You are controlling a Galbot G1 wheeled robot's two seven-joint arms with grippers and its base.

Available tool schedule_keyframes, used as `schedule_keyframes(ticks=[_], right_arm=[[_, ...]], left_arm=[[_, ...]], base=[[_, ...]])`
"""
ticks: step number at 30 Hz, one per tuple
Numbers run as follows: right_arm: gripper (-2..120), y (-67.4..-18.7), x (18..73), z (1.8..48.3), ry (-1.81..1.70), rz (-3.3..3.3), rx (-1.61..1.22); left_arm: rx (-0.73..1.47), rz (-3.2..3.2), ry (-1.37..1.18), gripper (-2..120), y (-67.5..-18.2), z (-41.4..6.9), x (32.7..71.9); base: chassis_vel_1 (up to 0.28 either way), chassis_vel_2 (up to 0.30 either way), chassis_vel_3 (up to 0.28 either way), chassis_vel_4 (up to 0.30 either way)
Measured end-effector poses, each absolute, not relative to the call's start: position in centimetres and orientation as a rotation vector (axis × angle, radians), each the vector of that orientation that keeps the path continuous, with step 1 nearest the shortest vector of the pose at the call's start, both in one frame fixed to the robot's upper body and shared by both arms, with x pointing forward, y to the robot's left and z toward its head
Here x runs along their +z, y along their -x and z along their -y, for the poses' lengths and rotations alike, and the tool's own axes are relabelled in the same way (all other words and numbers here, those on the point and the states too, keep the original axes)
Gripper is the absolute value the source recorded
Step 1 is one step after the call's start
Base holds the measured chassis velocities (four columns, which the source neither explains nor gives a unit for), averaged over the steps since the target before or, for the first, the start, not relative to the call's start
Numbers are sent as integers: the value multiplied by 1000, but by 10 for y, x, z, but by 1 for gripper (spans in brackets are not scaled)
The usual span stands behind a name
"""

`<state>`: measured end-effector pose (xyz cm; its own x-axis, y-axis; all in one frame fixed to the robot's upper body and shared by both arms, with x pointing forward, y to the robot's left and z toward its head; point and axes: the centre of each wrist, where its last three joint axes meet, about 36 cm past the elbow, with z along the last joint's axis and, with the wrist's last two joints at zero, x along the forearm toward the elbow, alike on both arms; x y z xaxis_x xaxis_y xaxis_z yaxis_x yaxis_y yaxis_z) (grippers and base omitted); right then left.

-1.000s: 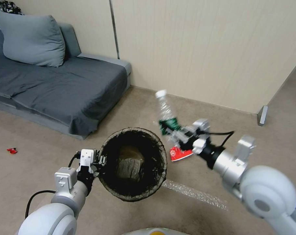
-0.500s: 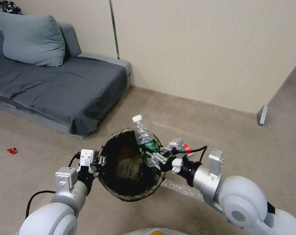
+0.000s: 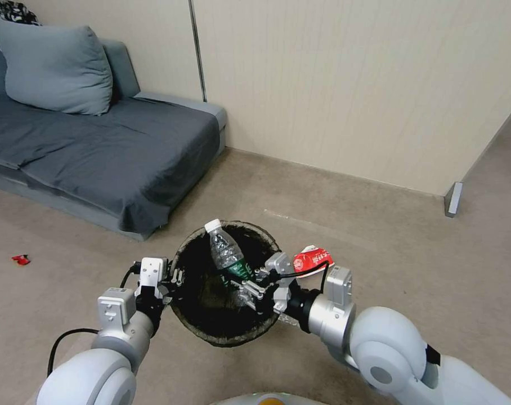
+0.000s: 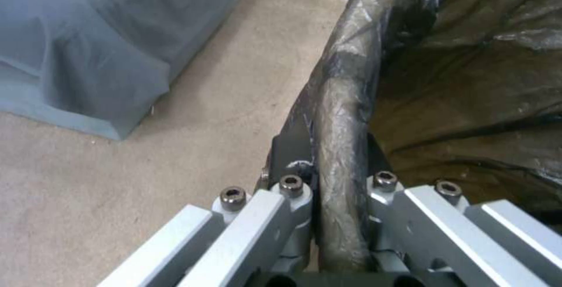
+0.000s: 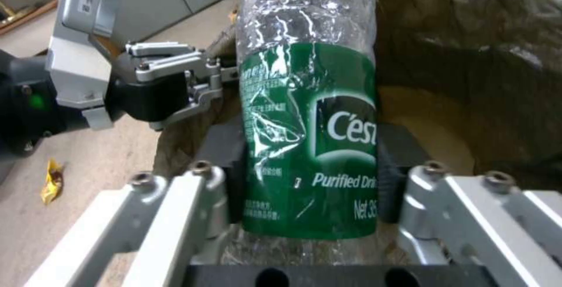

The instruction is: Pick up the trash bin, then pick up the garbage from the floor and place it into the trash bin.

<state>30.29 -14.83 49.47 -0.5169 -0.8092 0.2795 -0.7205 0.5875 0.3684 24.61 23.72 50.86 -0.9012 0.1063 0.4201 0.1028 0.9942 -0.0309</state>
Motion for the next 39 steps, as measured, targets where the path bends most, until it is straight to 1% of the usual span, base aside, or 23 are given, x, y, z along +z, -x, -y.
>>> schedule_keyframes(ticks=[2, 3, 4, 5, 6, 8, 10, 11, 13, 14, 16, 23, 25, 30, 35, 39], right_arm=[[50, -302, 494, 149, -1220, 2401, -281], [50, -302, 494, 149, -1220, 2401, -281], [57, -302, 496, 150, -1215, 2410, -276], [60, -302, 499, 151, -1213, 2420, -274], [60, -302, 499, 151, -1213, 2420, -274], [72, -304, 512, 157, -1210, 2468, -275], [82, -303, 526, 165, -1215, 2513, -282], [82, -303, 526, 165, -1215, 2513, -282], [92, -298, 543, 174, -1225, 2552, -296], [92, -298, 543, 174, -1225, 2552, -296], [99, -291, 559, 183, -1243, 2594, -301], [100, -292, 574, 204, -1194, 2691, -281], [100, -295, 579, 216, -1128, 2774, -276], [100, -296, 582, 224, -1002, 2924, -252], [100, -292, 571, 229, -894, 3043, -221], [100, -287, 540, 235, -711, 3127, -169]], left_arm=[[14, 2703, 150, 3, -246, -237, 509], [14, 2703, 150, 3, -246, -237, 509], [17, 2704, 148, 3, -246, -237, 509], [19, 2704, 148, 3, -246, -237, 509], [19, 2704, 148, 3, -246, -237, 509], [23, 2704, 147, 3, -246, -236, 508], [24, 2703, 146, 3, -246, -237, 508], [24, 2703, 146, 3, -246, -237, 508], [27, 2704, 144, 2, -247, -237, 507], [27, 2704, 144, 2, -247, -237, 507], [34, 2705, 142, 2, -248, -236, 506], [41, 2707, 141, 2, -250, -236, 506], [43, 2708, 138, 2, -250, -238, 506], [44, 2709, 135, 2, -250, -240, 507], [50, 2711, 132, 2, -250, -243, 508], [61, 2709, 124, 2, -248, -243, 509]], base=[[0, 0, 0, 0], [0, 0, 0, 0], [0, 0, 0, 0], [0, 0, 0, 0], [0, 0, 0, 0], [0, 0, 0, 0], [0, 0, 0, 0], [0, 0, 0, 0], [0, 0, 0, 0], [0, 0, 0, 0], [0, 0, 0, 0], [0, 0, 0, 0], [0, 0, 0, 0], [0, 0, 0, 0], [0, 0, 0, 0], [0, 0, 0, 0]])
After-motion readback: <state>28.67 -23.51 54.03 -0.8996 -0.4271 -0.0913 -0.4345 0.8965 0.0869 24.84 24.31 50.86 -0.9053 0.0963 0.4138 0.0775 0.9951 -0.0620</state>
